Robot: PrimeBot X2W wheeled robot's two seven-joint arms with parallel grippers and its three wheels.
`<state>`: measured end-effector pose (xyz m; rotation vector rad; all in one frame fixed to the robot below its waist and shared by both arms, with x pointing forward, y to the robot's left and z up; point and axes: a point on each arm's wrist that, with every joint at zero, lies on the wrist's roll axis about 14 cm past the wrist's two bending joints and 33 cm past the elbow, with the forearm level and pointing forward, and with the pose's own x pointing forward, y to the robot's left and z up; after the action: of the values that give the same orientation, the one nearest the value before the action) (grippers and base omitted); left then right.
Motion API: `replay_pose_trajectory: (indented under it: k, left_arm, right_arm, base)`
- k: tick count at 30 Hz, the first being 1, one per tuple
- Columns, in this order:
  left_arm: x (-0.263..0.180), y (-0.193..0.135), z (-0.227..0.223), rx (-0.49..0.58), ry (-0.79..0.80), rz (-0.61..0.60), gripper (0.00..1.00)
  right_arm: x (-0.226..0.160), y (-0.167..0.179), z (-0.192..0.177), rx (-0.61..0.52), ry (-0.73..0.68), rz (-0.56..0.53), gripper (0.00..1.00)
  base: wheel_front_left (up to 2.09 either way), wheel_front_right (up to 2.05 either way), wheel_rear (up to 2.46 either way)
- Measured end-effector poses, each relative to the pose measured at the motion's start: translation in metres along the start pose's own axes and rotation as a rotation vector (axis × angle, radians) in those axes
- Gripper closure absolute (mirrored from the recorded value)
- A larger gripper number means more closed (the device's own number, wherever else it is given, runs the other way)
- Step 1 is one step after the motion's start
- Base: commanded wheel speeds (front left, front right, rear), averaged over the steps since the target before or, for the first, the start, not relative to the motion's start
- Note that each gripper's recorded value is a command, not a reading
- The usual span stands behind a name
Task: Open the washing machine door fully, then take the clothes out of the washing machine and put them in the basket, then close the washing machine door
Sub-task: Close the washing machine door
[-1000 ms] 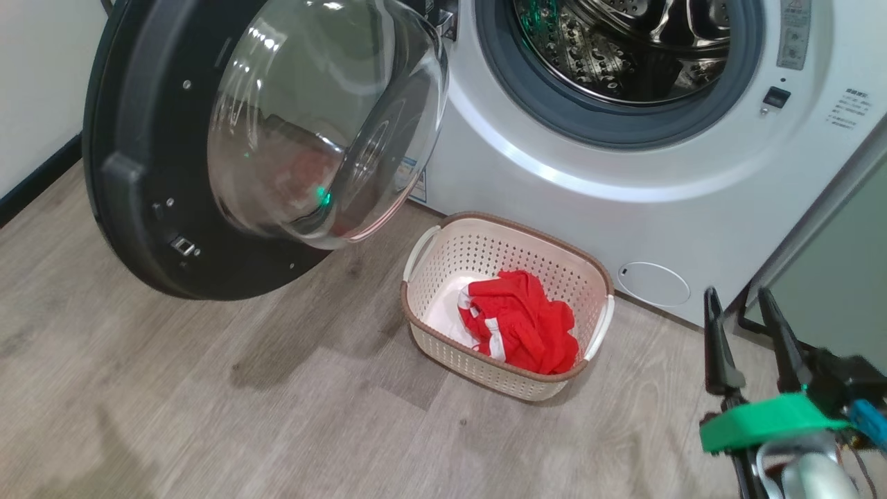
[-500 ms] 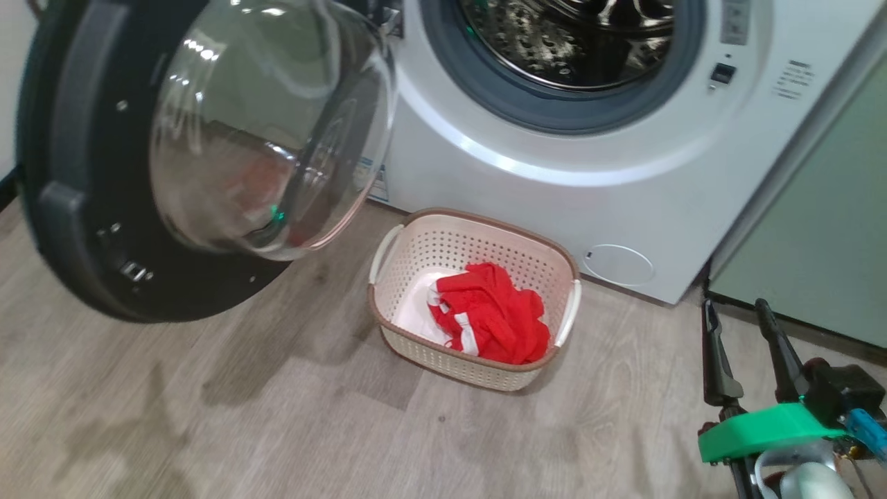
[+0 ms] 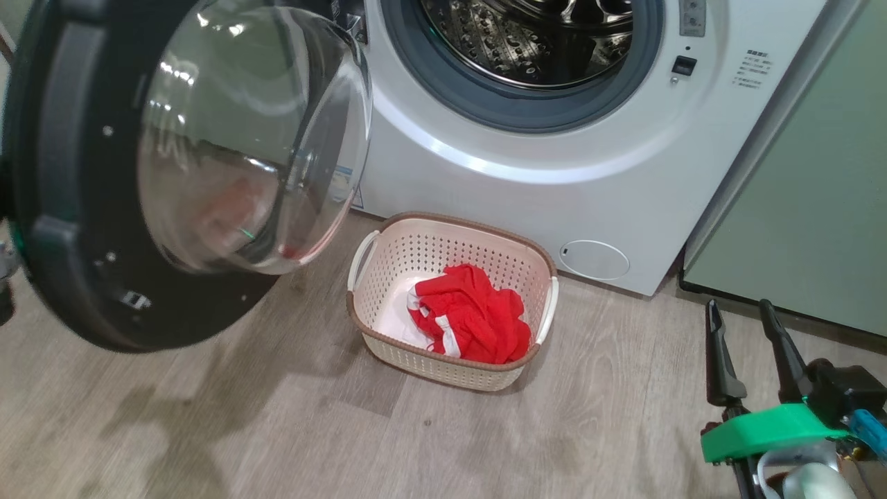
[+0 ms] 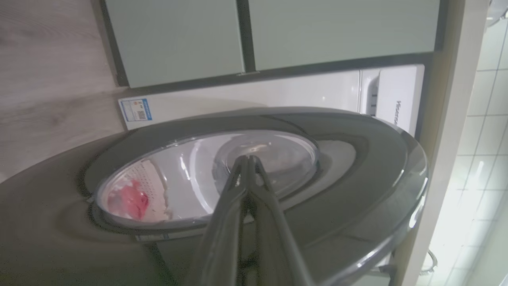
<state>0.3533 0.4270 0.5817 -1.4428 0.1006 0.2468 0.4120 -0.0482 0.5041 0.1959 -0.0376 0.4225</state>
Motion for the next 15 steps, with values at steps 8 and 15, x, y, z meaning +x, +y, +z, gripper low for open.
replay_pose_trajectory:
  k: [8, 15]
  left_arm:
    - [0.009, -0.025, -0.055, 0.069, 0.203, -0.071, 1.0]
    - [0.012, -0.035, -0.108, 0.097, 0.365, -0.096, 1.0]
  right_arm:
    - [-0.002, -0.002, 0.006, -0.006, -0.014, -0.01, 0.0]
    - [-0.007, -0.006, 0.009, -0.008, -0.021, -0.023, 0.0]
  base:
    - [0.0, 0.0, 0.0]
    - [0.0, 0.0, 0.0]
